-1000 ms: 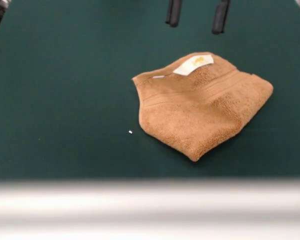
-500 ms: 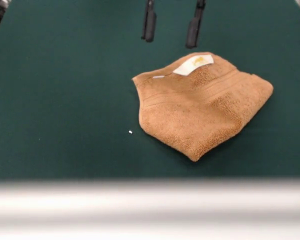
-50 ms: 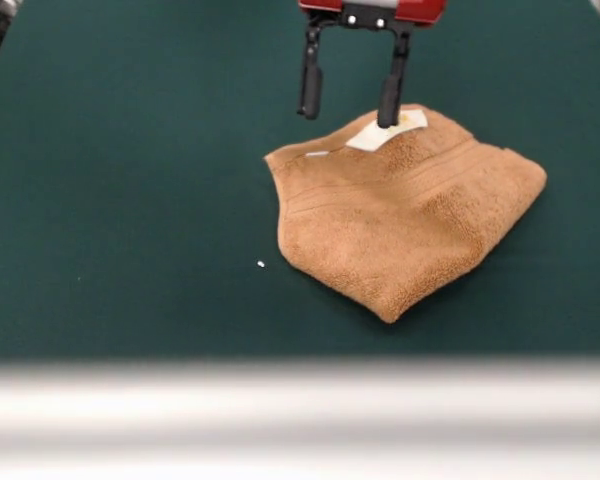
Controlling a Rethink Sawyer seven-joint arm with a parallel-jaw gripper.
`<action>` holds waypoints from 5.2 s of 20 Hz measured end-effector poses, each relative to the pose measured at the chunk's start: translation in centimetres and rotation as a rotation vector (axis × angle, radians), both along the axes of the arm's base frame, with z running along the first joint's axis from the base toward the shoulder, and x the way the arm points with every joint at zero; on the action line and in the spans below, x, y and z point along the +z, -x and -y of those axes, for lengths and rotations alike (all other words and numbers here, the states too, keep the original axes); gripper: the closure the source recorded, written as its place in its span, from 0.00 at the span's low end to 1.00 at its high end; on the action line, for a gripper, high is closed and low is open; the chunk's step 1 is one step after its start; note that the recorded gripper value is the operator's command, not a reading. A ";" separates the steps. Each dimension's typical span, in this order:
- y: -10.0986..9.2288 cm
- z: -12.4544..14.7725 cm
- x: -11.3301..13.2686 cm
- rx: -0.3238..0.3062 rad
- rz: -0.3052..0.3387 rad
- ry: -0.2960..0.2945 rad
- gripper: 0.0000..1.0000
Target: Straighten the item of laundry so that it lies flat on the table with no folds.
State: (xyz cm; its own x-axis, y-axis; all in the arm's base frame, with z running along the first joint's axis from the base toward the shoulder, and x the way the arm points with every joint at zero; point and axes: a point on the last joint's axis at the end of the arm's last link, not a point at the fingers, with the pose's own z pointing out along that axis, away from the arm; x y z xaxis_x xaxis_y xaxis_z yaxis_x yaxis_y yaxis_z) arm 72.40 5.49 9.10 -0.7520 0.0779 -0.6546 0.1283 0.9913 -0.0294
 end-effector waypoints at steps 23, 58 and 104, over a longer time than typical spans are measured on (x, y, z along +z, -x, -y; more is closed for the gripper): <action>1.2 -6.1 -1.8 -0.031 -0.059 -0.158 0.00; 3.3 -6.7 3.9 -0.024 -0.036 -0.146 0.00; 7.6 0.2 -3.4 -0.076 -0.104 -0.082 0.00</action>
State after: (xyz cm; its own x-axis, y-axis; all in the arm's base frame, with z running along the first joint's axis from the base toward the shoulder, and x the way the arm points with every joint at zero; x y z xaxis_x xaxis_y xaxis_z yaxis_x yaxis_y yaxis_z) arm 64.80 5.29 5.75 -0.8054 0.1872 -0.5624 0.2034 0.9785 0.0345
